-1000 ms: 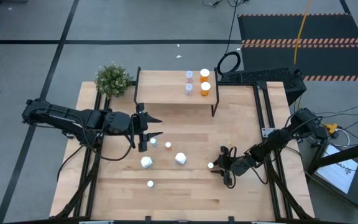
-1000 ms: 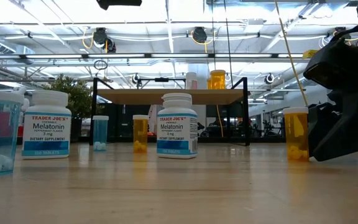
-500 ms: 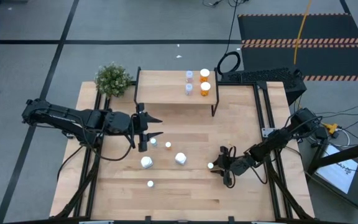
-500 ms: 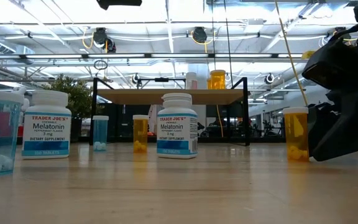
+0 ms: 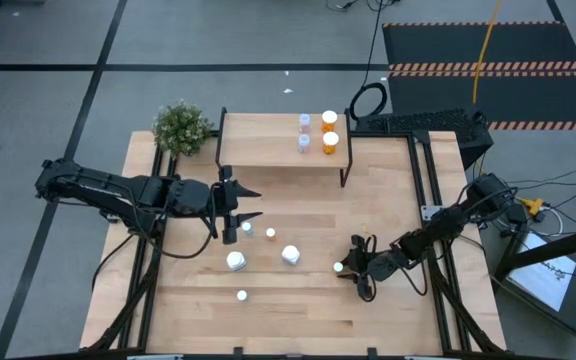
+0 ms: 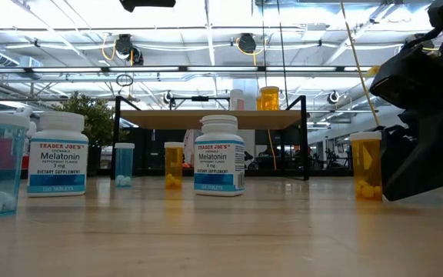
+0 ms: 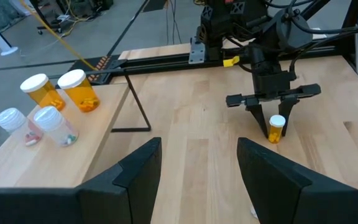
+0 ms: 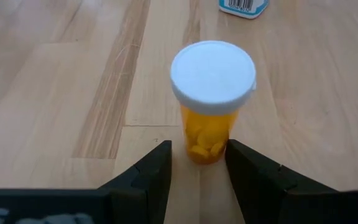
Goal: Pick and place medicine bottles onto shelf by color
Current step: Put the bottom small orange pill bottle on the shelf
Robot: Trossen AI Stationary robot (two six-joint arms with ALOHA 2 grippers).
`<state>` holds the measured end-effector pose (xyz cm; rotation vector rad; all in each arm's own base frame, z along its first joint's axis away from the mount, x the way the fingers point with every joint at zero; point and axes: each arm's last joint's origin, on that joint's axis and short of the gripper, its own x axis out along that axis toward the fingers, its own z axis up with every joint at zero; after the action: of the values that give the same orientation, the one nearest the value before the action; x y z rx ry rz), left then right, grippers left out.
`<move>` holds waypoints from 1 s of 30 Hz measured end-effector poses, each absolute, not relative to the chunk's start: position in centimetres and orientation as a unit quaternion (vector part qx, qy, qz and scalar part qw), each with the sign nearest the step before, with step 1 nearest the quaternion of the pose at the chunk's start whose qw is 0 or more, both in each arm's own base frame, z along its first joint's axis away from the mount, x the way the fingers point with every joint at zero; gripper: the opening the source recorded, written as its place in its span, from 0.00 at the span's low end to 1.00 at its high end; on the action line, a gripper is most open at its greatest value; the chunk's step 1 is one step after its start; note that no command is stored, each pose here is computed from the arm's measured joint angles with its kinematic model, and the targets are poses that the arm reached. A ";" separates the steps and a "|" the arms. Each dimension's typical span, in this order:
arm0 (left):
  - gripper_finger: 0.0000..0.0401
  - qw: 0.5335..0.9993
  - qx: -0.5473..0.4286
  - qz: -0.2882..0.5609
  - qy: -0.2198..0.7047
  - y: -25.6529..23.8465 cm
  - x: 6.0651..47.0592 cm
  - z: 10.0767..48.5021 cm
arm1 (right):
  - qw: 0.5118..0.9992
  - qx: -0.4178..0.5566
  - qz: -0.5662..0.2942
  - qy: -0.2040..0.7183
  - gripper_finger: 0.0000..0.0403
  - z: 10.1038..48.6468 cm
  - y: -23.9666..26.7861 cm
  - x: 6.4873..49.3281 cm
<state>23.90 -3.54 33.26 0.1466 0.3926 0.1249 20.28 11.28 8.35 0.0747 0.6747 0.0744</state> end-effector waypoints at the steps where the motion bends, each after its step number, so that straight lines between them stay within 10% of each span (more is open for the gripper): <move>1: 0.52 0.976 0.073 0.062 0.195 -3.5 23.9 33.3 | 0.942 0.036 0.036 0.331 0.37 8.4 11.2 20.3; 30: 0.52 0.978 0.075 0.061 0.184 -3.6 24.0 33.5 | 0.944 0.008 0.027 0.329 0.25 8.4 9.8 21.1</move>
<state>23.97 -3.56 33.47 0.1507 0.3707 0.1236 21.11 9.75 8.39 0.0169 0.6707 0.0554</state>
